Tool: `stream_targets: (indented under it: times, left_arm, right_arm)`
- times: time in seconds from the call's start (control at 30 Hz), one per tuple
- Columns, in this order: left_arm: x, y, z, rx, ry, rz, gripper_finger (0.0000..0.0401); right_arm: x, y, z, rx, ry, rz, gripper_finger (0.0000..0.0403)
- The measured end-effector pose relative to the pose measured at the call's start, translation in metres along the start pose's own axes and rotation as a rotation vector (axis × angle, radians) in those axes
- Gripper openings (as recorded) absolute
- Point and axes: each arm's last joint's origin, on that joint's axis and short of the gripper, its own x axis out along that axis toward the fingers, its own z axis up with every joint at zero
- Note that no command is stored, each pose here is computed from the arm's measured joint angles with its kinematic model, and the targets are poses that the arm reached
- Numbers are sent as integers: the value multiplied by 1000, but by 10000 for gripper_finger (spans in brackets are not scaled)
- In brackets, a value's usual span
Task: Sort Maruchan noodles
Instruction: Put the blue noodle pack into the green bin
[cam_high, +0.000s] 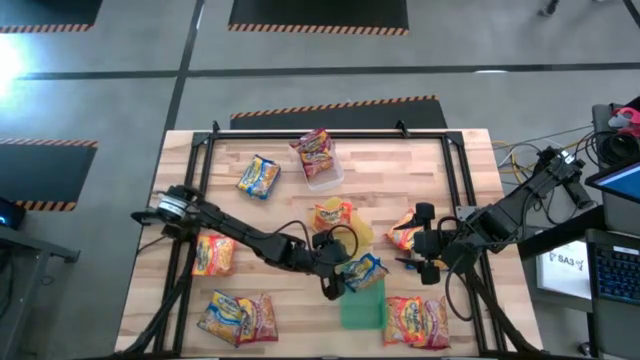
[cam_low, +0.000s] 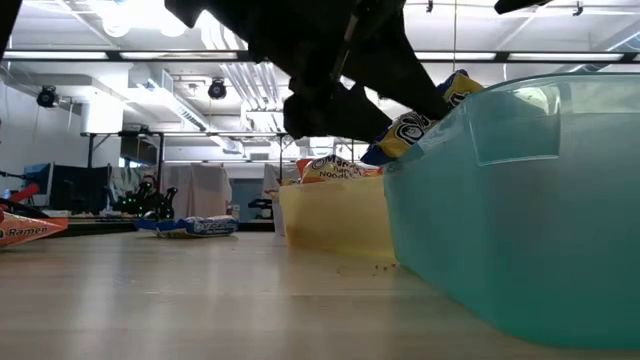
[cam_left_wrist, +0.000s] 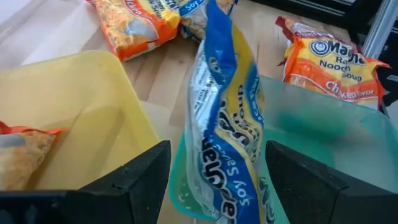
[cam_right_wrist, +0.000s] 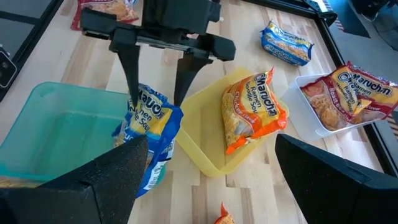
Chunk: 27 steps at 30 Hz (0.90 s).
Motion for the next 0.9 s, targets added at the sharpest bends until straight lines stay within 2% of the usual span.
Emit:
stream_targets:
  times: [0.23, 0.37, 0.9]
  left_arm:
    - [6, -1, -4, 34, 2, -21, 244]
    - [6, -3, -3, 49, -15, -33, 225]
    - [6, -3, -4, 61, 25, -87, 40]
  right_arm:
    - [0, 0, 0, 0, 0, 0, 341]
    - [0, 0, 0, 0, 0, 0, 341]
    - [0, 0, 0, 0, 0, 0, 341]
